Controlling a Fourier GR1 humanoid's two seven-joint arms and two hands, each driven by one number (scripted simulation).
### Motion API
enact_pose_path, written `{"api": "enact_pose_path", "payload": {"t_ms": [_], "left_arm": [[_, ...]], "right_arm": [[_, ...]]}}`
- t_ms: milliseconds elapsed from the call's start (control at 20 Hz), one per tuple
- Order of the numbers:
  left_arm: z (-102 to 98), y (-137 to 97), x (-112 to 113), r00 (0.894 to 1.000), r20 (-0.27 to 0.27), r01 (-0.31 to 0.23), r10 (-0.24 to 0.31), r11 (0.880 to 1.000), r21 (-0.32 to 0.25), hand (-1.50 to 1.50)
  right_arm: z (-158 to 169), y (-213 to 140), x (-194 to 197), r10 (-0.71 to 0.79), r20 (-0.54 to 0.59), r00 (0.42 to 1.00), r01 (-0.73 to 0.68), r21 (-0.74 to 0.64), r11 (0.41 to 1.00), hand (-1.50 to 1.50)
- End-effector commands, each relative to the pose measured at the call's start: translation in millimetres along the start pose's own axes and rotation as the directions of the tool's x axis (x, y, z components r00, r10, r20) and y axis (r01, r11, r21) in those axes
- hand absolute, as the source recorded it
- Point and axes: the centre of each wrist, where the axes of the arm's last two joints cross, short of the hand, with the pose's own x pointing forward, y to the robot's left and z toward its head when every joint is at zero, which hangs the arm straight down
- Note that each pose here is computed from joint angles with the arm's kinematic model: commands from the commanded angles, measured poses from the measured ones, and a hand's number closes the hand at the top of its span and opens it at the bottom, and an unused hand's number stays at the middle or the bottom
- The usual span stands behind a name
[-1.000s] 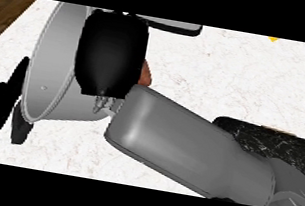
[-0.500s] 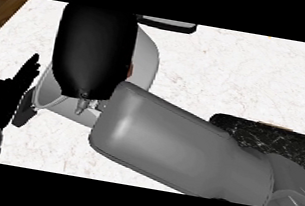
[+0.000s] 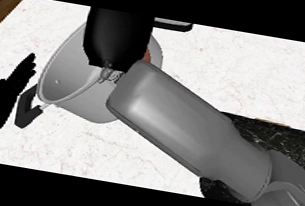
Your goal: Pick the sweet potato from the tray and place it in the pot
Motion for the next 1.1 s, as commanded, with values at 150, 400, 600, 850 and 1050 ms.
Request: {"api": "enact_pose_path", "payload": {"t_ms": [150, 400, 600, 850, 1050], "left_arm": [[7.4, -2.1, 3.5, 1.000, 0.005, -0.012, 0.012, 1.000, 0.008, 0.00], [0.7, -7.9, 1.4, 1.000, 0.012, -0.003, 0.003, 1.000, -0.007, 0.00], [12.9, -9.6, 4.8, 1.000, 0.020, -0.015, 0.015, 1.000, -0.020, 0.00], [1.3, -11.2, 8.7, 1.000, 0.030, -0.003, 0.004, 1.000, -0.014, 0.00], [-4.3, -11.7, 7.6, 0.999, 0.035, -0.003, 0.003, 1.000, -0.001, 0.00]], "right_arm": [[-27.8, 37.6, -25.5, -0.026, -0.195, 0.981, 0.034, 0.038, 0.999, 1.50], [-33.7, 75.3, -54.8, 0.085, -0.175, 0.981, -0.071, 0.084, 0.994, 1.50], [-36.8, 89.9, -79.3, -0.057, -0.273, 0.960, 0.090, 0.106, 0.990, -1.50], [-42.0, 89.2, -83.6, -0.210, -0.294, 0.933, 0.242, 0.079, 0.967, -1.50], [-51.8, 81.7, -77.9, -0.250, -0.258, 0.933, 0.275, 0.069, 0.959, -1.50]]}}
